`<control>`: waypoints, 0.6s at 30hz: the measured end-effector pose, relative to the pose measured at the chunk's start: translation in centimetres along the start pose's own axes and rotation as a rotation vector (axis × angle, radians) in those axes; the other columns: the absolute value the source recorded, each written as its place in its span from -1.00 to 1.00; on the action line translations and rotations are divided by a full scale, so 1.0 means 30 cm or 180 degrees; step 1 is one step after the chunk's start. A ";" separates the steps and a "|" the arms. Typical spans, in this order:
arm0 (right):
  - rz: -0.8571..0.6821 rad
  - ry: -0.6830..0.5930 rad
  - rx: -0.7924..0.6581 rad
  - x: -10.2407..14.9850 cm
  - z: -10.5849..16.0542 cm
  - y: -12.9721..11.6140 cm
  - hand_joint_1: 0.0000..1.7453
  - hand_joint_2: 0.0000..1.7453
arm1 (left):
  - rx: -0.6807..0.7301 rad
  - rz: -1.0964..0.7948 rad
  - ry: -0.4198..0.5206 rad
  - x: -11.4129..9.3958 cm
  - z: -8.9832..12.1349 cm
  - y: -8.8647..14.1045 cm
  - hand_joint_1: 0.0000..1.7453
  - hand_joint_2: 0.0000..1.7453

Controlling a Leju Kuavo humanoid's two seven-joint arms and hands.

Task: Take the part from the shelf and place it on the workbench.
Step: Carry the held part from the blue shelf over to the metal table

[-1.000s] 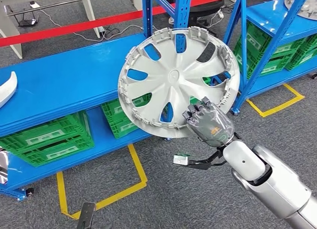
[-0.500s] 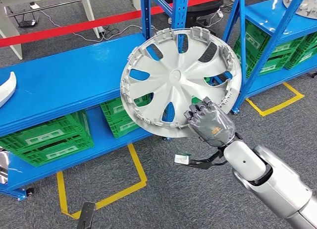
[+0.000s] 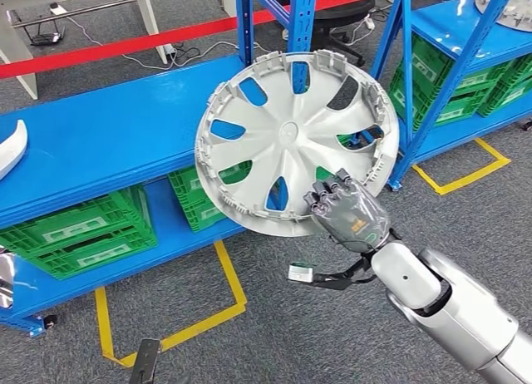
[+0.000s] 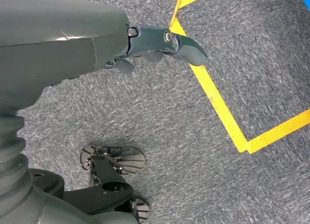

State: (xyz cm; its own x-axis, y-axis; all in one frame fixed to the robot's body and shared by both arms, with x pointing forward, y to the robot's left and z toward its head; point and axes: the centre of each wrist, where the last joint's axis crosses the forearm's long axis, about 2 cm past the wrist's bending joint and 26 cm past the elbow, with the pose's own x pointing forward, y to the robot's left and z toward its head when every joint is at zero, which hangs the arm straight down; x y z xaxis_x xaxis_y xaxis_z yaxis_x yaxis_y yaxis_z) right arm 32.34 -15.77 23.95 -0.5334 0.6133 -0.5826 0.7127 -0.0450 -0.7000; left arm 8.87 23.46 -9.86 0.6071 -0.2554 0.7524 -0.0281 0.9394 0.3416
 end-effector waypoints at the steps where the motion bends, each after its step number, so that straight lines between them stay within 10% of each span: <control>1: -0.0017 -0.0018 0.0007 0.002 0.001 0.001 1.00 1.00 | 0.0001 -0.0001 0.0001 0.000 0.000 0.001 -1.00 1.00; 18: -0.0092 -0.0032 0.0060 0.024 0.020 0.010 1.00 1.00 | -0.0029 -0.0006 0.0010 -0.001 0.001 -0.001 -1.00 1.00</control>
State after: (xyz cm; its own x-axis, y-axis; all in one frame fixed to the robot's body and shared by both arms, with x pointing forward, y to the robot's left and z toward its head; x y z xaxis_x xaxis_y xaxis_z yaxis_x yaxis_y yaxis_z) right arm 31.89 -15.82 23.06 -0.5582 0.6066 -0.5661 0.6884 -0.0423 -0.7241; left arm 8.83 23.43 -9.87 0.6095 -0.2565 0.7501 -0.0198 0.9410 0.3378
